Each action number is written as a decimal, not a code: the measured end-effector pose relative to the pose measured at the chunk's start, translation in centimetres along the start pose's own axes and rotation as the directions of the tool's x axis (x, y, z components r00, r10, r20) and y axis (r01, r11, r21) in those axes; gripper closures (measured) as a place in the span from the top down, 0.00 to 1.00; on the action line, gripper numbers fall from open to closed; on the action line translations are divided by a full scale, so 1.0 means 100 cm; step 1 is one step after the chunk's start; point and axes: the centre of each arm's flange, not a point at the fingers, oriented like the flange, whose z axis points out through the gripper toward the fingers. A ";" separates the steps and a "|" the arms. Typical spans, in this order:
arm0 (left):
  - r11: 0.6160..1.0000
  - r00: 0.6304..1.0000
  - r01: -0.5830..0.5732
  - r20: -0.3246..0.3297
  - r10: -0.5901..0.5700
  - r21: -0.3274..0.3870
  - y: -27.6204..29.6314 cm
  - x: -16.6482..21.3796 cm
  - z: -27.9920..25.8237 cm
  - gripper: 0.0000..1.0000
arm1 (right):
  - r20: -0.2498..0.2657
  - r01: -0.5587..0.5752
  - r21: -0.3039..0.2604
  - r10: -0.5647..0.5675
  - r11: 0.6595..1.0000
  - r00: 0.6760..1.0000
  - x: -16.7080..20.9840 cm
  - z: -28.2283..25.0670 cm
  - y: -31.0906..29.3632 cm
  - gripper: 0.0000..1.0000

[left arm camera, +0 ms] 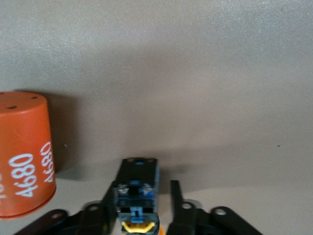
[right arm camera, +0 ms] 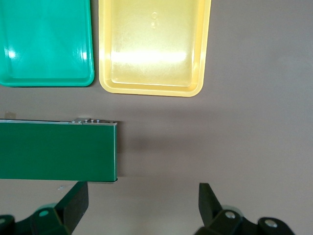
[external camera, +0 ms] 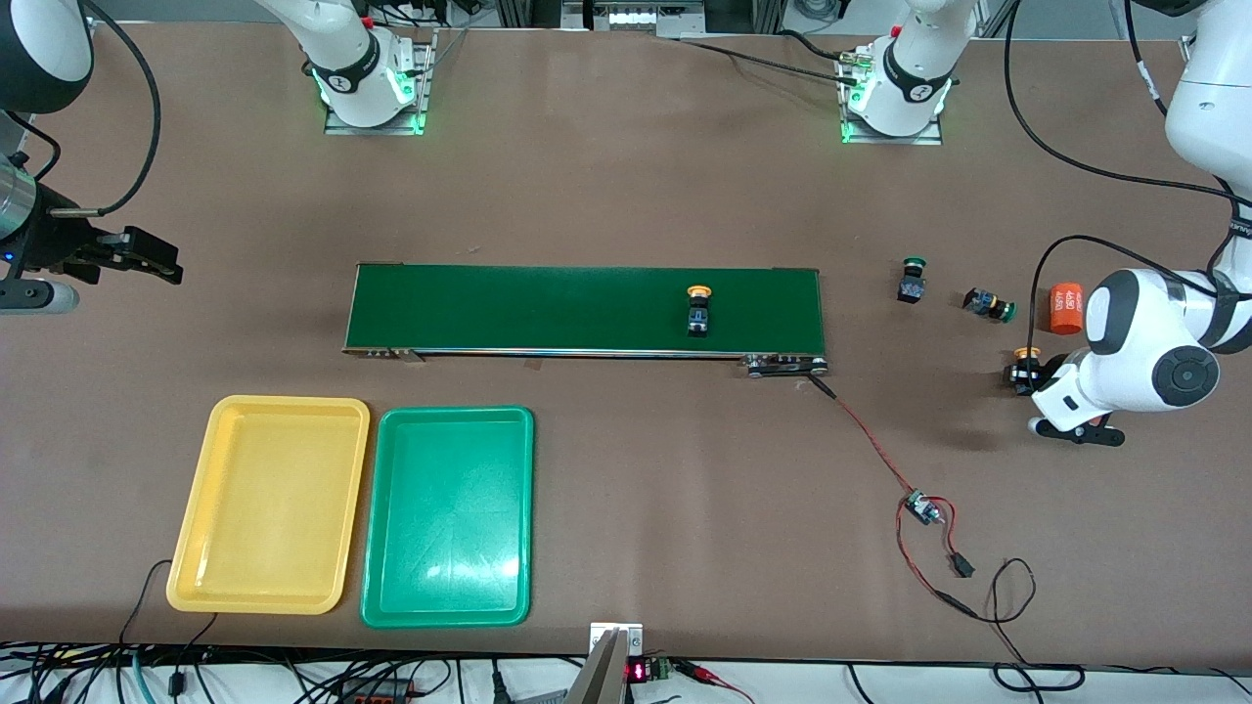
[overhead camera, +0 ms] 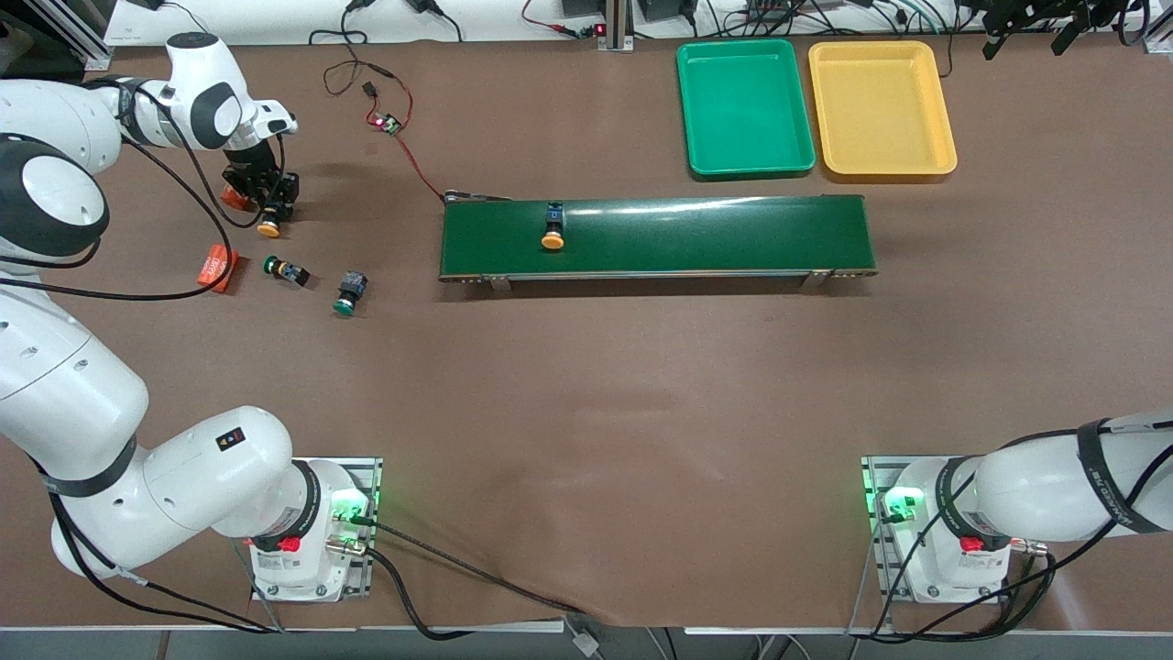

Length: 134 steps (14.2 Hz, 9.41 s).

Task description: Sort buttons by color to trays

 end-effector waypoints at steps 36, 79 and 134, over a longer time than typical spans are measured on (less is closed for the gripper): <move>0.995 0.990 0.099 0.102 -0.095 -0.032 0.454 -0.043 -0.090 0.57 | 0.084 0.020 0.103 -0.029 0.994 0.996 0.028 0.062 -0.041 1.00; 0.977 0.999 0.025 0.025 -0.021 -0.212 -0.139 -0.132 -0.157 1.00 | 0.045 -0.161 0.064 0.159 0.985 0.986 -0.021 0.286 -0.454 0.62; 0.241 0.234 -0.971 -0.228 0.945 0.004 0.380 -0.045 -0.125 0.49 | -0.025 -0.210 0.051 0.212 0.976 0.977 0.139 0.196 -0.202 1.00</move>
